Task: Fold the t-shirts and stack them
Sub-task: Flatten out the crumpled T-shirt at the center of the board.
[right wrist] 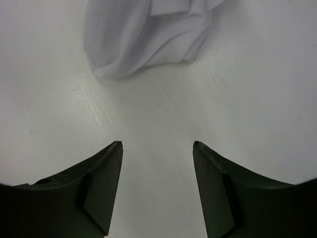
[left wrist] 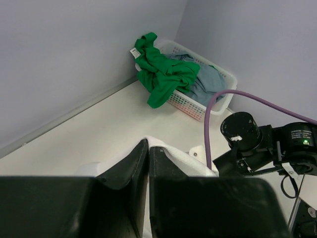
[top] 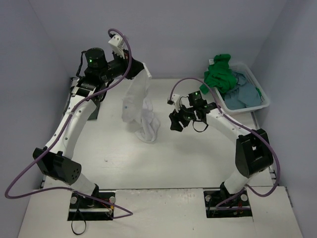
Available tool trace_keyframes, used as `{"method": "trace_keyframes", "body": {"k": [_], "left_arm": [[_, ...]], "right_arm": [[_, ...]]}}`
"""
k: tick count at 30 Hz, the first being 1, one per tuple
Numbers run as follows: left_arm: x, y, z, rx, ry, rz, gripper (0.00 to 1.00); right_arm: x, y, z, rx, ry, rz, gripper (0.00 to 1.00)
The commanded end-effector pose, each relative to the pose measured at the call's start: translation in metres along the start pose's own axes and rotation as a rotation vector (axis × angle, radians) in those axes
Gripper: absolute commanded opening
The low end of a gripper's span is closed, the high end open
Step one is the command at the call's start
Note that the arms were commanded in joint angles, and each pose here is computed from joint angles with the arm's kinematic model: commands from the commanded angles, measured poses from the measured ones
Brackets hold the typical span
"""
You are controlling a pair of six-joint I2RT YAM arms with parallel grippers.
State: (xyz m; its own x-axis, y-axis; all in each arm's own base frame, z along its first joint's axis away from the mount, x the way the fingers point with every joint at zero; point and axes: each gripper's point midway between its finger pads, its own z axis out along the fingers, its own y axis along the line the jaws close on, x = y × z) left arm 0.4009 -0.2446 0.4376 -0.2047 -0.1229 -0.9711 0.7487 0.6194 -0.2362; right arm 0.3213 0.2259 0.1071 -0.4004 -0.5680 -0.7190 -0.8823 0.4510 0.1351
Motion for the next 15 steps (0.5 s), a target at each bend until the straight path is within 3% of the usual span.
{"method": "trace_keyframes", "body": {"k": [1,5,15], "left_arm": [[-0.045,-0.021,-0.019,0.037,-0.115,0.086,0.0],[-0.05,-0.023,-0.025,0.034,-0.126,0.086,0.0],[-0.051,-0.015,-0.042,0.005,-0.132,0.066,0.0]], "right_arm": [[-0.071,-0.022,0.0,0.046,-0.211,-0.078,0.55],[-0.1,-0.03,0.018,0.051,-0.261,-0.136,0.55],[-0.111,-0.033,0.101,-0.073,-0.216,-0.128,0.48]]}}
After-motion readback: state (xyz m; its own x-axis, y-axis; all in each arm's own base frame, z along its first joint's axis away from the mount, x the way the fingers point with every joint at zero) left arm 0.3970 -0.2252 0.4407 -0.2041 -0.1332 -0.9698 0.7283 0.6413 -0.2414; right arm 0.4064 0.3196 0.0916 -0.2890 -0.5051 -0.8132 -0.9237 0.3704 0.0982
